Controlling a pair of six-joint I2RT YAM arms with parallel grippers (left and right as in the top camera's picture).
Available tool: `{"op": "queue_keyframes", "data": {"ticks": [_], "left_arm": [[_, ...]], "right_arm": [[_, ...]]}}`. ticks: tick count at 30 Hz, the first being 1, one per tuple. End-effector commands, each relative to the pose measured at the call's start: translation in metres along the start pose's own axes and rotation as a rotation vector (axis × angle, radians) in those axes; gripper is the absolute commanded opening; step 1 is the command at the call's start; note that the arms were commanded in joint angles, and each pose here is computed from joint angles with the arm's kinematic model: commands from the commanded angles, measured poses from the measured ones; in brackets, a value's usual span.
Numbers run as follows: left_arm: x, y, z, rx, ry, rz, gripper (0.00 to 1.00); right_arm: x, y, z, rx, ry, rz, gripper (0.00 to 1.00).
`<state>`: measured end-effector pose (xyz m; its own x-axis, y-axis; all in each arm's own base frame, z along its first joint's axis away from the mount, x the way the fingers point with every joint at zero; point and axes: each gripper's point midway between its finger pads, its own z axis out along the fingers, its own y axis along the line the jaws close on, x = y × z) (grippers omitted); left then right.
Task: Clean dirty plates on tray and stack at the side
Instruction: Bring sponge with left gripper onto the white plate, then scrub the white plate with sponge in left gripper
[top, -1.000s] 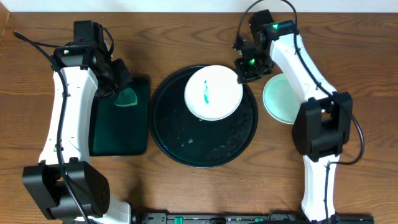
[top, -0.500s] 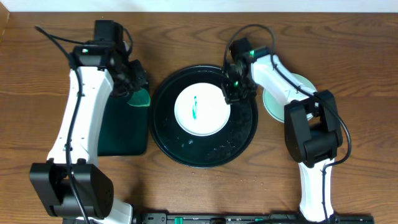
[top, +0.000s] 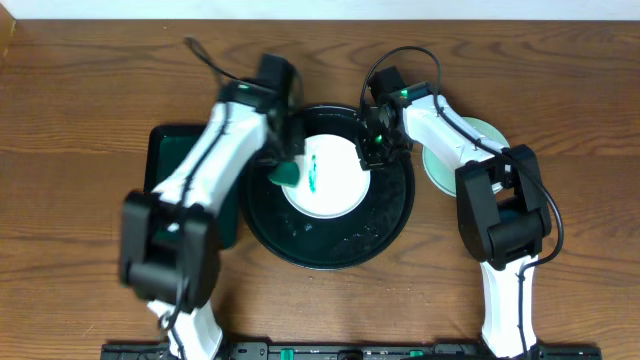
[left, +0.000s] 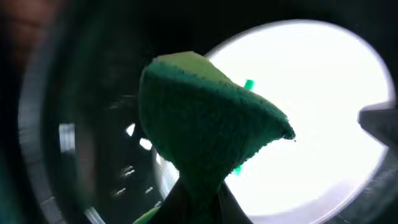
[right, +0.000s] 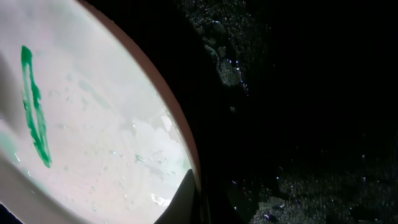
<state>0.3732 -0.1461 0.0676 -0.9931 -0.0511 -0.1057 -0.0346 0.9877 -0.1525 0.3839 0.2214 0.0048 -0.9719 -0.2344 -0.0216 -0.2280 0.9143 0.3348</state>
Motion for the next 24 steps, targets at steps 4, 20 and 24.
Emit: {"op": "queue_keyframes", "data": {"ticks": [4, 20, 24], "left_arm": [[0.025, -0.024, 0.057, -0.021, 0.115, 0.016, 0.07], [-0.025, -0.031, 0.070, -0.027, -0.089, -0.035, 0.07], [-0.018, -0.009, 0.064, -0.147, -0.082, -0.119, 0.07]], "right_arm": [[0.009, 0.000, 0.006, 0.011, 0.027, 0.010, 0.01], [0.009, 0.001, 0.006, 0.008, 0.027, 0.009, 0.01], [0.009, 0.001, 0.006, 0.008, 0.026, 0.008, 0.01]]}}
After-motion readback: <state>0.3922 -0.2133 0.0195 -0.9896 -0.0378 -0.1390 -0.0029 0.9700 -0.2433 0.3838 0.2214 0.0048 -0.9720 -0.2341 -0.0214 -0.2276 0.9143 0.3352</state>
